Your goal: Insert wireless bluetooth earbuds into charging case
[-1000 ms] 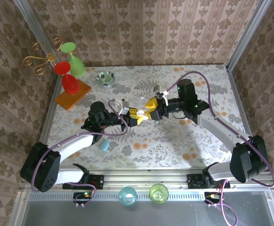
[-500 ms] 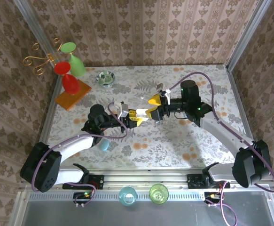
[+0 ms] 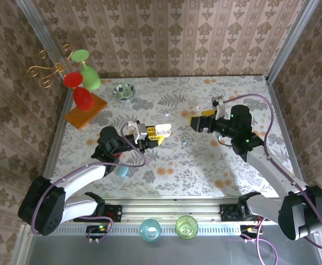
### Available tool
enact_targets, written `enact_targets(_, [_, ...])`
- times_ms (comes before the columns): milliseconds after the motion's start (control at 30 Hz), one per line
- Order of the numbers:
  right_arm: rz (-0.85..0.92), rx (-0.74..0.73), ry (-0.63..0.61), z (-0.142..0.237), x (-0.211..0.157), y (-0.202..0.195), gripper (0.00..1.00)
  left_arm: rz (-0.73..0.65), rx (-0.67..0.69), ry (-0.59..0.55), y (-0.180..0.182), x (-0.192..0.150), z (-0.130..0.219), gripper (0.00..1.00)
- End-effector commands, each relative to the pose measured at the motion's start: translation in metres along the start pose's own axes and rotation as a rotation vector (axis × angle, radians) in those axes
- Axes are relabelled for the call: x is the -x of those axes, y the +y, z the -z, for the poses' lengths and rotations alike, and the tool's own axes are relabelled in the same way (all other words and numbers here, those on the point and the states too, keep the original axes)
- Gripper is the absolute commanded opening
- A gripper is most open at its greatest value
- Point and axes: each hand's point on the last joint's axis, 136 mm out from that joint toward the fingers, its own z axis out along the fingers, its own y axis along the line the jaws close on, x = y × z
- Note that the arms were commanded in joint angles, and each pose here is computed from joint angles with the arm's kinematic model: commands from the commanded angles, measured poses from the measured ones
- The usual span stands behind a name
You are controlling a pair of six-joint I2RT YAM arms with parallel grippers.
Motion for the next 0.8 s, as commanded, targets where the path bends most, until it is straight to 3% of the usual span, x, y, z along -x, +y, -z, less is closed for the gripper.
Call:
enact_targets(0, [-0.233, -0.279, 0.079, 0.003, -0.036, -0.065, 0.82, -0.057, 0.034, -0.008, 0.004, 0.003, 0.005, 0.00])
enact_targets(167, [-0.420, -0.449, 0.196, 0.003, -0.086, -0.102, 0.69, -0.061, 0.033, -0.002, 0.004, 0.001, 0.004, 0.00])
enact_targets(367, [-0.507, -0.486, 0.380, -0.011, -0.138, -0.116, 0.61, -0.067, 0.011, 0.005, 0.001, -0.002, 0.003, 0.00])
enact_targets(400, [-0.519, -0.487, 0.405, -0.015, -0.145, -0.117, 0.55, -0.069, 0.008, 0.005, 0.000, -0.003, 0.003, 0.00])
enact_targets(467, [-0.533, -0.475, 0.441, -0.022, -0.154, -0.115, 0.47, -0.064, 0.009, 0.011, 0.000, -0.006, 0.002, 0.00])
enact_targets(767, [-0.535, -0.463, 0.505, -0.046, -0.172, -0.113, 0.36, -0.052, 0.007, 0.026, -0.001, -0.011, 0.000, 0.00])
